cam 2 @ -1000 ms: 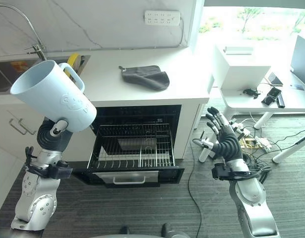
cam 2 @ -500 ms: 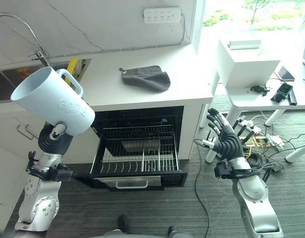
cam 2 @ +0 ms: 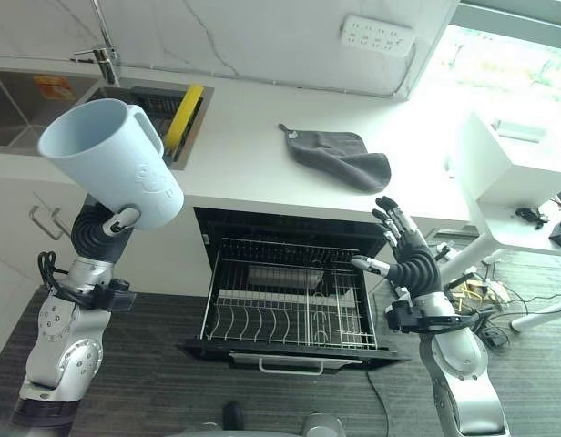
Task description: Place the dishes in the dishwasher.
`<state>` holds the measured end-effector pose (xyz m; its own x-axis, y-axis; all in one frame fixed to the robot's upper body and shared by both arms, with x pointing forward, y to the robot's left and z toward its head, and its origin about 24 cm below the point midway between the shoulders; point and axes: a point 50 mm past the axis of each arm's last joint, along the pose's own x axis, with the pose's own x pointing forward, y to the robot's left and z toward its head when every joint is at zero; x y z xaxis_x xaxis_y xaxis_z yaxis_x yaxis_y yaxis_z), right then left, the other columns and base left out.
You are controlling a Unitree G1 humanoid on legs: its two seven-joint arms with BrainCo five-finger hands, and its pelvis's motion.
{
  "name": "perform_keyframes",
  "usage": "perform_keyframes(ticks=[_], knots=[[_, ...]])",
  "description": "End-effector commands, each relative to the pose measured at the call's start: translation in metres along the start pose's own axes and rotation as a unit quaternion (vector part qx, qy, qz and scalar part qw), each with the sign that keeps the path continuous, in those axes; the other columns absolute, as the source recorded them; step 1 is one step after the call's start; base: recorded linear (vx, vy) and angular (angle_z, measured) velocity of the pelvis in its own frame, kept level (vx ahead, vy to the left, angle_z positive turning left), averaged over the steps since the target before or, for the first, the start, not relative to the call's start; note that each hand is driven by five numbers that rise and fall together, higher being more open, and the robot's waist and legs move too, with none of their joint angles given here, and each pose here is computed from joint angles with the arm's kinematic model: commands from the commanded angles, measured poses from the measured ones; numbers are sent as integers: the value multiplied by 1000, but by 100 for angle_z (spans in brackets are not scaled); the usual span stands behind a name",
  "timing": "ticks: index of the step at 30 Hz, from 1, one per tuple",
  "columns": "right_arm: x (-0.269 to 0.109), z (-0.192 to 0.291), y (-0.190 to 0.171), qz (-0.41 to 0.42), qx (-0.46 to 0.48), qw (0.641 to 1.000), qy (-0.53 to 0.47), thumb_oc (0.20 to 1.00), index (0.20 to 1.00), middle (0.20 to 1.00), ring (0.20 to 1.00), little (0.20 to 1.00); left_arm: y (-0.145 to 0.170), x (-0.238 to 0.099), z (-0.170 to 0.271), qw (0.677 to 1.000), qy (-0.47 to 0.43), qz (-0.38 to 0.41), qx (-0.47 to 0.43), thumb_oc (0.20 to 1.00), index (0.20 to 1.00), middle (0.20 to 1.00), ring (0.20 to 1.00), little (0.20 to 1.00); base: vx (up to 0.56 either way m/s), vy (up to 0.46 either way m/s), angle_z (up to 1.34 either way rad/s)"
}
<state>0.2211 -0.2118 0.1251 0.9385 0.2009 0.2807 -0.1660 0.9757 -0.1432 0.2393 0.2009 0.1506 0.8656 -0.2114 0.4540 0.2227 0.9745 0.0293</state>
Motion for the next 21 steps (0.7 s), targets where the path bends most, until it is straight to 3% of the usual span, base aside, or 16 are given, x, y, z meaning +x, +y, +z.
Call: perform_keyframes(ticks=[1, 7, 21], knots=[[14, 20, -3, 10, 11, 998, -56, 1000, 1000, 1000, 1000, 1000, -6, 7, 12, 997, -37, 1, 63, 200, 200, 200, 200, 200, 0, -280, 12], [36, 24, 13, 41, 46, 997, -53, 1000, 1000, 1000, 1000, 1000, -9, 13, -1, 983, -58, 121, 122, 200, 200, 200, 200, 200, 49, -250, -2], [73, 34, 78, 139, 149, 977, -63, 1000, 1000, 1000, 1000, 1000, -45, 42, -29, 956, -96, 170, 218, 200, 200, 200, 200, 200, 36, -80, 3]])
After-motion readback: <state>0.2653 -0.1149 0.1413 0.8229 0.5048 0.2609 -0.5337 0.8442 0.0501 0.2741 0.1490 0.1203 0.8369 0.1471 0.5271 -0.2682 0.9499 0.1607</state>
